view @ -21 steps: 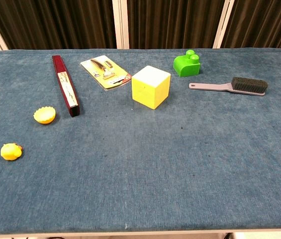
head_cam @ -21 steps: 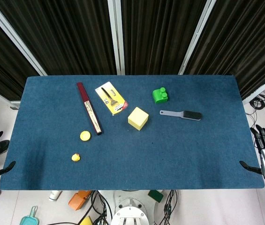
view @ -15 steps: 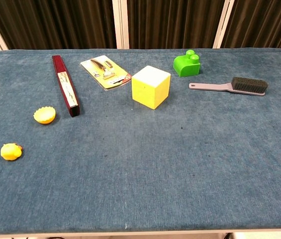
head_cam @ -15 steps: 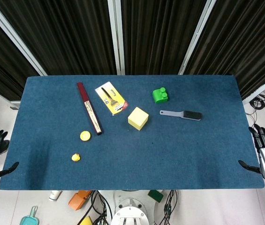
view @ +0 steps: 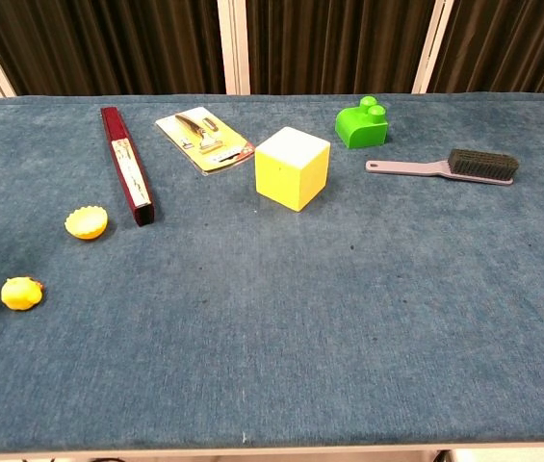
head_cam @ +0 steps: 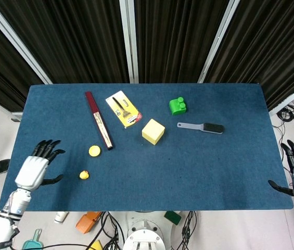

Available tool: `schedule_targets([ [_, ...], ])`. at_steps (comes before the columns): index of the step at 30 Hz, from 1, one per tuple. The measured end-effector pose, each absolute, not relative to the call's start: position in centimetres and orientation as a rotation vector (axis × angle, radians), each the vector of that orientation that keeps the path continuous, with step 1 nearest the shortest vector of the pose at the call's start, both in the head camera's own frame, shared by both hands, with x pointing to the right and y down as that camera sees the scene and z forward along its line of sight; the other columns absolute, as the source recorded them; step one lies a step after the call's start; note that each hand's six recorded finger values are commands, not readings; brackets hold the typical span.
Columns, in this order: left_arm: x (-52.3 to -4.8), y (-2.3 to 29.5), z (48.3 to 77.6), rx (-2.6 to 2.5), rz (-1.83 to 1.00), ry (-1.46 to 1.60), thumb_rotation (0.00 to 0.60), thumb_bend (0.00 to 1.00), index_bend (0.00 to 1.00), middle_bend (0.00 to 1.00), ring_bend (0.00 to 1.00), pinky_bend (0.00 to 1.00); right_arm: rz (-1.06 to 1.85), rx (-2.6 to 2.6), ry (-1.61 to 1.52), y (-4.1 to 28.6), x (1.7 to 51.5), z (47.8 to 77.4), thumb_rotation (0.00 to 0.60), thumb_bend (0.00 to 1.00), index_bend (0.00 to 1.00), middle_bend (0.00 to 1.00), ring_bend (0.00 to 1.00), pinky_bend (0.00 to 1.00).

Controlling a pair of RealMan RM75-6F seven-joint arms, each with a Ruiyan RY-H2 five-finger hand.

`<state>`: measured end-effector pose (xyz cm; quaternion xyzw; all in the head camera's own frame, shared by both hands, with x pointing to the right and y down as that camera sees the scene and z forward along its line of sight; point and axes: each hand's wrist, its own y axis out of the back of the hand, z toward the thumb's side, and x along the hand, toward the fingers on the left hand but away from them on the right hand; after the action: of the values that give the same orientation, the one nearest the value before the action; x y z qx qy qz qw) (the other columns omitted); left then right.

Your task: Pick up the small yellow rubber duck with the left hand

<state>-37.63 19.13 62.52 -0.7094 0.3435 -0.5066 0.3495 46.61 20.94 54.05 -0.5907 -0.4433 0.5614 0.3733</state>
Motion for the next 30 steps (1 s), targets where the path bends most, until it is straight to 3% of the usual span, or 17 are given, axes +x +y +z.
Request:
schedule_targets([
  [10, -32.9, 20.2, 67.8, -1.917, -1.354, 0.697, 0.600, 0.22, 0.36, 0.09, 0.01, 0.00, 1.453, -1.507, -1.144, 21.3, 47.1, 54.1, 0.600, 0.08, 0.00, 0.00, 0.00, 0.01],
  [26, -32.8, 21.5, 70.3, -1.916, -1.407, 0.651, 0.600, 0.27, 0.46, 0.10, 0.01, 0.00, 1.456, -1.511, -1.142, 21.2, 46.9, 54.2, 0.600, 0.08, 0.00, 0.00, 0.00, 0.01],
  [30, -32.9, 21.6, 70.7, -1.929, -1.412, 0.661, 0.600, 0.33, 0.52, 0.13, 0.02, 0.00, 1.460, -1.512, -1.143, 21.2, 46.9, 54.3, 0.600, 0.08, 0.00, 0.00, 0.00, 0.01],
])
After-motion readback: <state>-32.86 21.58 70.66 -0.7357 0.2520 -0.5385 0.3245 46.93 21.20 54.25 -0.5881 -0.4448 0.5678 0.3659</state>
